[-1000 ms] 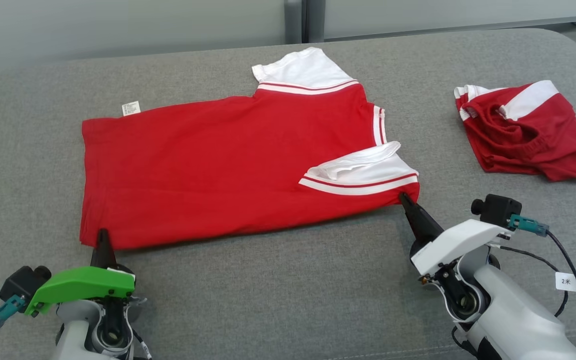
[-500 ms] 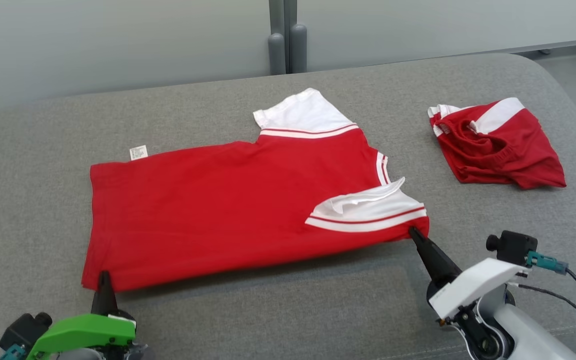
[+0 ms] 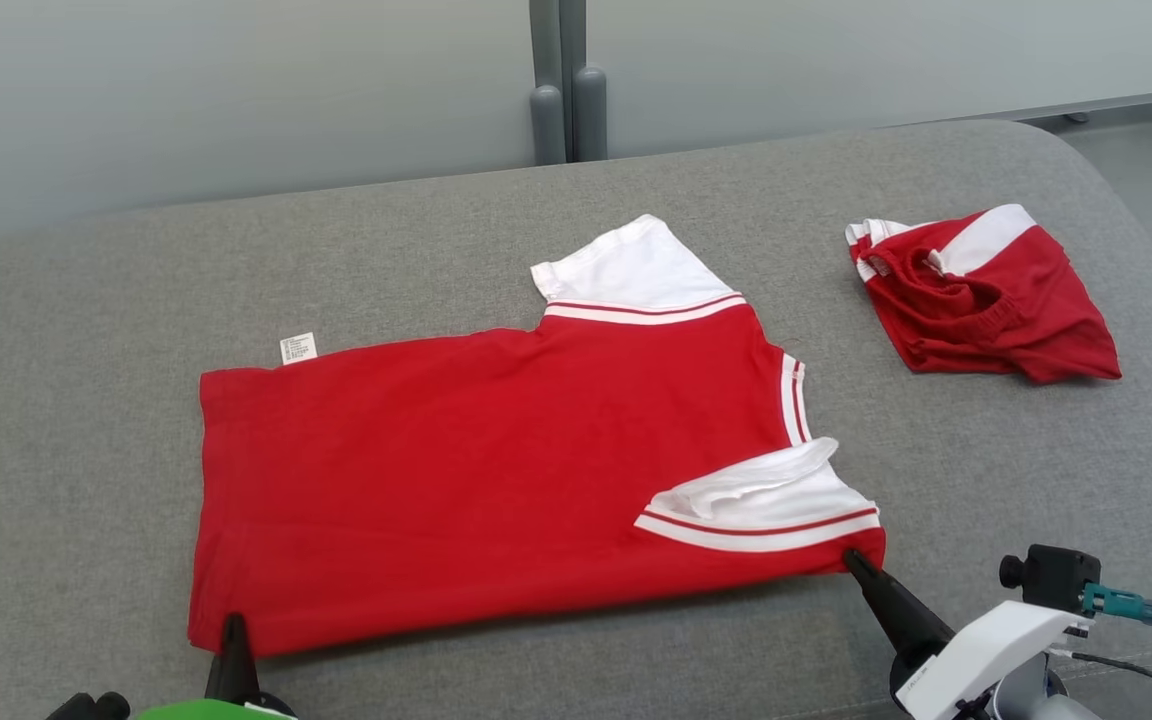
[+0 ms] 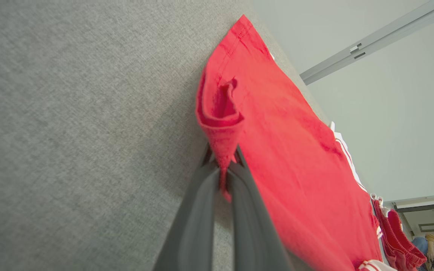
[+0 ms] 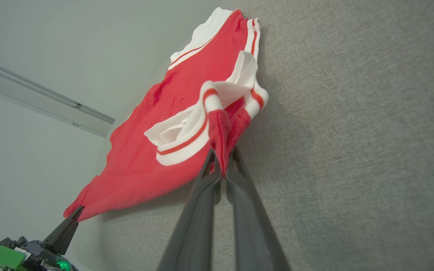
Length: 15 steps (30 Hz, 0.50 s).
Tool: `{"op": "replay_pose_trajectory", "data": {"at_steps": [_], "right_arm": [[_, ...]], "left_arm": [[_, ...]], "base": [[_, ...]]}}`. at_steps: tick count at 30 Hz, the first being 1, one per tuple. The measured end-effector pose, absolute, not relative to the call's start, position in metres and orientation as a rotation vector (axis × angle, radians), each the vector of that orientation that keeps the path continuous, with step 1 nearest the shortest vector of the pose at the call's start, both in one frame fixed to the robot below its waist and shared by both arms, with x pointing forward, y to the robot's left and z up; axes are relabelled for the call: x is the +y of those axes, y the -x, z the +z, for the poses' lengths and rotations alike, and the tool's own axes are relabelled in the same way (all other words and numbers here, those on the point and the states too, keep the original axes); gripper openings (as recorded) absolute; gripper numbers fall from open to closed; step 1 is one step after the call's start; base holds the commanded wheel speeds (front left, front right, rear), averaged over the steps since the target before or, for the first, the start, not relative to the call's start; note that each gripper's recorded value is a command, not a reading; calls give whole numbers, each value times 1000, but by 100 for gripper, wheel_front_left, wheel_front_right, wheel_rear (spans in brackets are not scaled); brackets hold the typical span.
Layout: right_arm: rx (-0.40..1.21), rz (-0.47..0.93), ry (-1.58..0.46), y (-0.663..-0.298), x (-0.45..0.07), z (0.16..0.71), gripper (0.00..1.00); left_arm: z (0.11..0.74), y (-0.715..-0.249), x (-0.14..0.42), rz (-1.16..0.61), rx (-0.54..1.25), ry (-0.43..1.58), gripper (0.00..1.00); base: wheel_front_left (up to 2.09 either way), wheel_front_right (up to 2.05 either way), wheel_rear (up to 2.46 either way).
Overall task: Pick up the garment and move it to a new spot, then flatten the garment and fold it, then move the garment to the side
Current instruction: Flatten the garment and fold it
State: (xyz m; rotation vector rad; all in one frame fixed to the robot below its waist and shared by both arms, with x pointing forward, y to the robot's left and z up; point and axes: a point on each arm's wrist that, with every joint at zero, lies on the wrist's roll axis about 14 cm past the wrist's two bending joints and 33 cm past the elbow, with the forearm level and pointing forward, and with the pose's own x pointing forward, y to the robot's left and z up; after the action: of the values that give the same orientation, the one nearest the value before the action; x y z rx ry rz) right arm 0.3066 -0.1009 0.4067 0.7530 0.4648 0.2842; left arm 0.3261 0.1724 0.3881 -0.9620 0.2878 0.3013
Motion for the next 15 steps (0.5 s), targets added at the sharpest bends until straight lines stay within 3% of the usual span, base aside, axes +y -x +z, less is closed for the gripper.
{"op": "replay_pose_trajectory", "data": {"at_steps": [14, 15], "right_arm": [[595, 284, -708, -282, -97, 382, 0], [600, 274, -706, -281, -98, 381, 13]], "left_arm": [[379, -302, 170, 331, 343, 918, 0], [378, -301, 169, 331, 348, 914, 11]], "base": [[0, 0, 0], [0, 0, 0]]}}
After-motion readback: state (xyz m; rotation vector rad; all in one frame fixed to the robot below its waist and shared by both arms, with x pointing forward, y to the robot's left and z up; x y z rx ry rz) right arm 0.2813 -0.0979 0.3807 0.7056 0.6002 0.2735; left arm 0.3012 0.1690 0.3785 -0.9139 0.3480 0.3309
